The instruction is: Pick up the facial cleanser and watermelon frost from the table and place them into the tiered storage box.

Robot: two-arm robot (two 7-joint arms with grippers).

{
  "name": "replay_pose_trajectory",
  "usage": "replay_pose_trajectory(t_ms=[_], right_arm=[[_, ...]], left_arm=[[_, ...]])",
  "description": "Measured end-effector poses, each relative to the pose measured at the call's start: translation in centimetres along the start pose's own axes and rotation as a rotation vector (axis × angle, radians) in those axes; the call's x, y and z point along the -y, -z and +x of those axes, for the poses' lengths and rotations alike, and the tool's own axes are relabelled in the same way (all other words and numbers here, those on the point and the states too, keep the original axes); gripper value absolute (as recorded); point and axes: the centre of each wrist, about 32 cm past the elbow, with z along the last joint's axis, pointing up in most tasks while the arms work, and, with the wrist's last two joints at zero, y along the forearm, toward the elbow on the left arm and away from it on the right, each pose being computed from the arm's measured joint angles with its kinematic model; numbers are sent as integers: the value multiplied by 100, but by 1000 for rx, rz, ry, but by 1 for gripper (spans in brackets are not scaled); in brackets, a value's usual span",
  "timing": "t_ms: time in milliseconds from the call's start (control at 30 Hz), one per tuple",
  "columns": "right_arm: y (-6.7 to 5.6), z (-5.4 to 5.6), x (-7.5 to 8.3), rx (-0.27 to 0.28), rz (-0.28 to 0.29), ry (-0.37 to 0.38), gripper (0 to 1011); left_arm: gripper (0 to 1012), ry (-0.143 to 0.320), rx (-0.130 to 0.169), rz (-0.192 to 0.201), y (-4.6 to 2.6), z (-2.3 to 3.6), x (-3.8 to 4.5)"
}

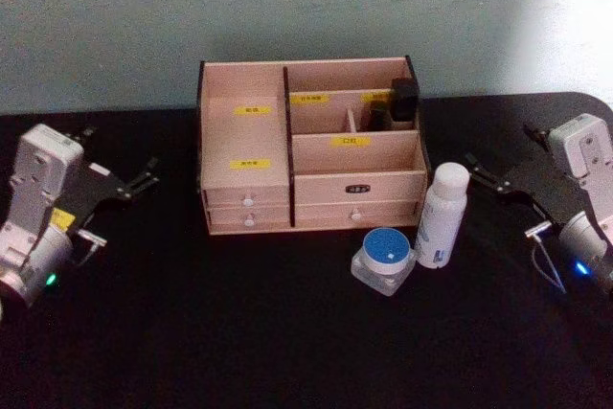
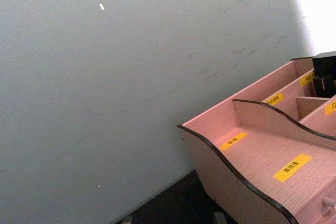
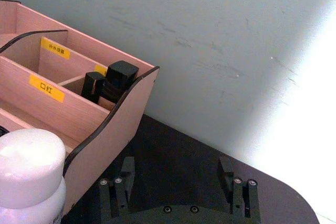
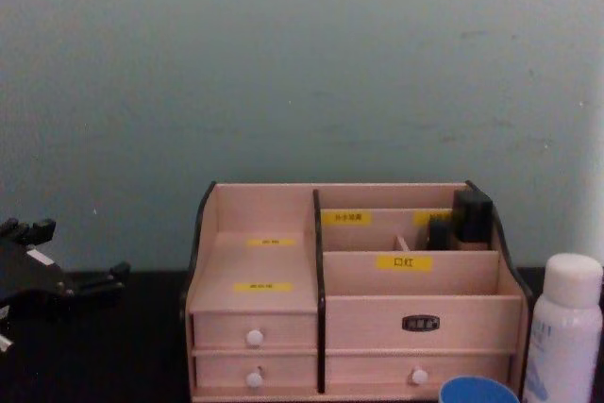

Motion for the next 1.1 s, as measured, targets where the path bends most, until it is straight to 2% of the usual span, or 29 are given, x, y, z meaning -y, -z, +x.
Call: replay_pose_trajectory(t_ms=[1100], right_arm=[[0,0,0,0,0,0,1002]], left_arm=[[1001,0,0,0,0,0,0]])
